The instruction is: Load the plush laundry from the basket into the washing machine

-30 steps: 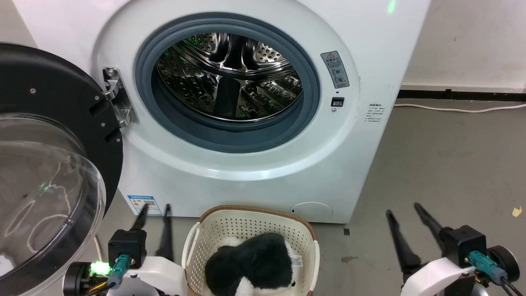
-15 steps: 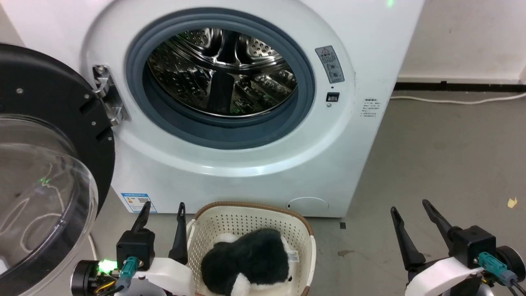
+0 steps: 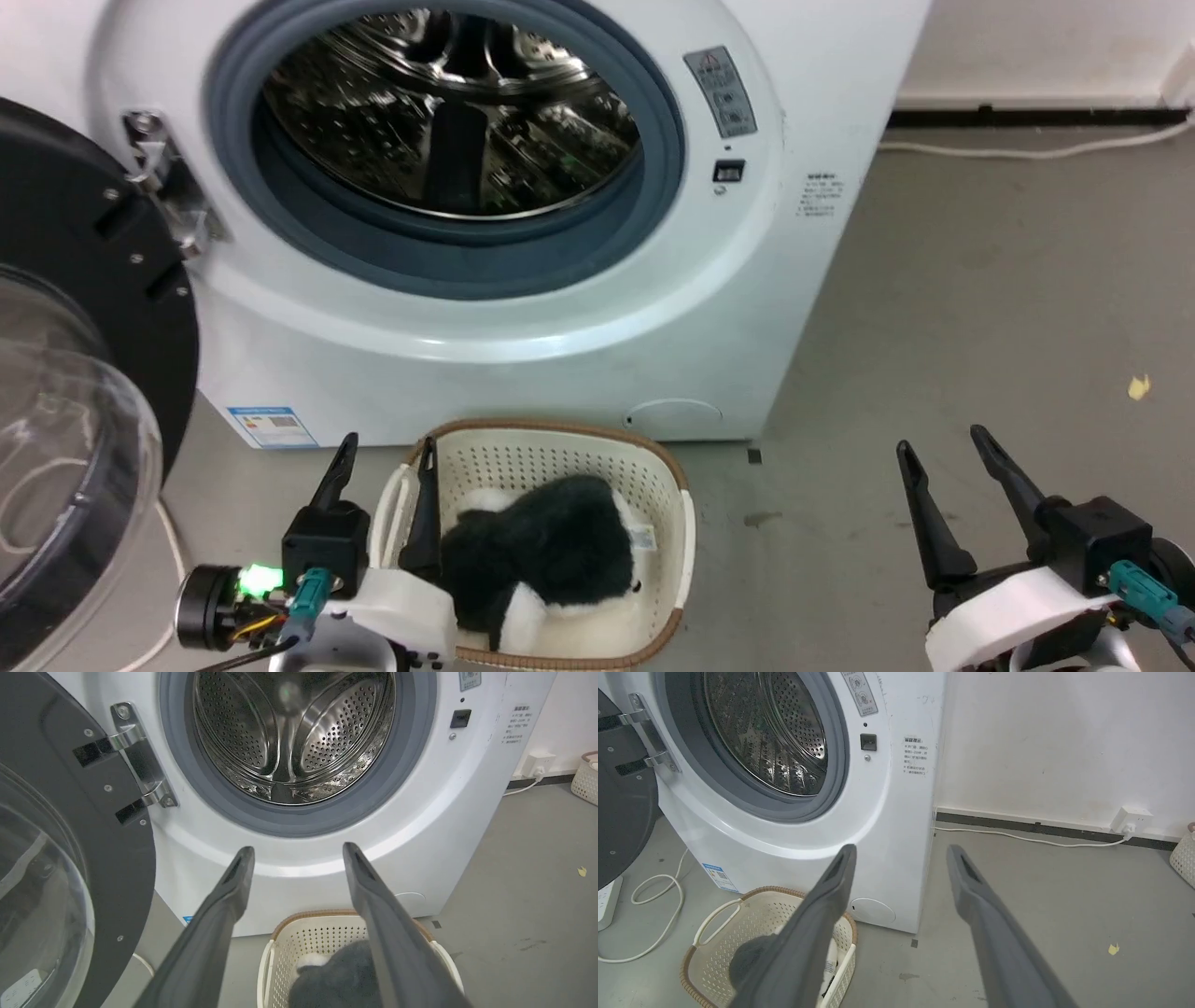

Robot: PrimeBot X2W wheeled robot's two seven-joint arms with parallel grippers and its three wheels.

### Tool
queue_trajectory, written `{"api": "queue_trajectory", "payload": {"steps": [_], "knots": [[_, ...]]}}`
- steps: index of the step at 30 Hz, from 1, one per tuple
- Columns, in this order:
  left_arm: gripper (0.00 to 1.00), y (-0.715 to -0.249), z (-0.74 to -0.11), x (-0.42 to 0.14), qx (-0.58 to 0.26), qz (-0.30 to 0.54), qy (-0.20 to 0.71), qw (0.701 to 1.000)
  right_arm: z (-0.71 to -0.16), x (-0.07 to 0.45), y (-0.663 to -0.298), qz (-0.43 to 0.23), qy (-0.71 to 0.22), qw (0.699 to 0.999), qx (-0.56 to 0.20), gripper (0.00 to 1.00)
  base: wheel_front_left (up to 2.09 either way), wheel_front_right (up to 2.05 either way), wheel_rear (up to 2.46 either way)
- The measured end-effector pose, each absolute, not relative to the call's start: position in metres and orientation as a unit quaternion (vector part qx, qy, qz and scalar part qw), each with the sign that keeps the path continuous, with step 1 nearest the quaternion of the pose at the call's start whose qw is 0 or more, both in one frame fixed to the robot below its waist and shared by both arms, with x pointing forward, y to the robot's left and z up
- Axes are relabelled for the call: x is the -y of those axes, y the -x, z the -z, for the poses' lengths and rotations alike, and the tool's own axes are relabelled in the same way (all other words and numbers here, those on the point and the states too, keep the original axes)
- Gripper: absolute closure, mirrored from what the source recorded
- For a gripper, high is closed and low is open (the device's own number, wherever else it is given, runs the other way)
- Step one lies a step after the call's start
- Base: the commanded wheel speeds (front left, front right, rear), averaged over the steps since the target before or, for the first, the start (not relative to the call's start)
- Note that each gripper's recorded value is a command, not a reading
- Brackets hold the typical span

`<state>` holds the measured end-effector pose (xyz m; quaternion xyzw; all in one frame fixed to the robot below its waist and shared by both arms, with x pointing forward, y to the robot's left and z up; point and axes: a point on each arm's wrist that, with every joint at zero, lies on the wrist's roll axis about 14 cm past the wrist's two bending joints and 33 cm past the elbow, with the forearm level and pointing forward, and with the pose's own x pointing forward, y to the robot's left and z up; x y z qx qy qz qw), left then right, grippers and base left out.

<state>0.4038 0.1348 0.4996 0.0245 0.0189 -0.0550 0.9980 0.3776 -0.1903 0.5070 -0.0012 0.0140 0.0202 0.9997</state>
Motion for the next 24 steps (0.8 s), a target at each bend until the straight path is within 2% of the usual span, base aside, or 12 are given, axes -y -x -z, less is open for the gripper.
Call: {"api": "queue_trajectory", "payload": {"steps": [12,24], "knots": [[0.00,-0.427,-0.456,-0.108,-0.066,0.100,-0.030,0.992,-0.495,0.211,-0.381,0.012,-0.010,1.000,-0.023,0.00,0.00,0.00,0.00],[0.00,-0.431,-0.400,-0.087,-0.141,0.132,-0.020,0.981,-0.486,0.224,-0.381,0.034,-0.019,0.999,-0.031,0.00,0.00,0.00,0.00]]}}
